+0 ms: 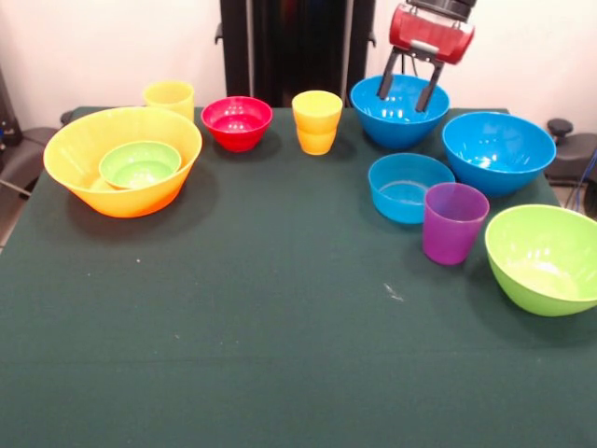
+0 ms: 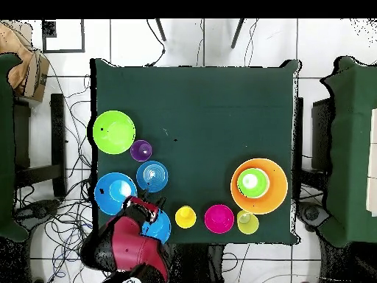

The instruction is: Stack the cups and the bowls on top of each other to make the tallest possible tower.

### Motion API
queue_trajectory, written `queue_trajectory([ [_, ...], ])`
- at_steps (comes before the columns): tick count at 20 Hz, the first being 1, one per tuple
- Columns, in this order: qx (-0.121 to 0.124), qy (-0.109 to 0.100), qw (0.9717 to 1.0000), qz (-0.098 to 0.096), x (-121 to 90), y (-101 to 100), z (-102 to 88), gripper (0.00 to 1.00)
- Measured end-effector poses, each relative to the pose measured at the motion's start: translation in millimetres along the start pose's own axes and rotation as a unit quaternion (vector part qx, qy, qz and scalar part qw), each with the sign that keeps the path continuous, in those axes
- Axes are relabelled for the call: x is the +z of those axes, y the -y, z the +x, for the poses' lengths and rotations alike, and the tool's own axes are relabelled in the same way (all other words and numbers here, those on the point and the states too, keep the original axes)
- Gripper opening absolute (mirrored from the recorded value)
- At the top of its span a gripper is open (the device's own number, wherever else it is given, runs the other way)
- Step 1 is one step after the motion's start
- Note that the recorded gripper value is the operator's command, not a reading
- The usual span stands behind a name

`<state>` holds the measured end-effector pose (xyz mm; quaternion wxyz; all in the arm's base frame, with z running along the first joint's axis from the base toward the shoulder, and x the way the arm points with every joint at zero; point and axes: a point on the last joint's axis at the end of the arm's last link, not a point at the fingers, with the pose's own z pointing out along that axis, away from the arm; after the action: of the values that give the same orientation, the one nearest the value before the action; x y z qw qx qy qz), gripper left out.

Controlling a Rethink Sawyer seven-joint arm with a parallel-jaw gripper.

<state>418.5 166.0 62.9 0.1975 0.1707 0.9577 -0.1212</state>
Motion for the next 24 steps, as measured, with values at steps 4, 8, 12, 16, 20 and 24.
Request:
queue_trajectory([
  [4, -0.018, 0.005, 0.9998, 0.008, -2.9, -1.0, 10.9, 1.0],
  [8, -0.029, 0.008, 0.9994, 0.015, -4.5, -2.4, 19.0, 1.0],
  [12, -0.034, 0.012, 0.9991, 0.022, -5.3, -2.8, 24.2, 1.0],
  [16, -0.028, 0.013, 0.9991, 0.029, -6.0, -1.4, 22.6, 1.0],
  [20, -0.023, 0.014, 0.9991, 0.032, -6.0, -0.7, 18.7, 1.0],
  [24, -0.022, 0.019, 0.9992, 0.029, -6.4, -3.1, 13.8, 1.0],
])
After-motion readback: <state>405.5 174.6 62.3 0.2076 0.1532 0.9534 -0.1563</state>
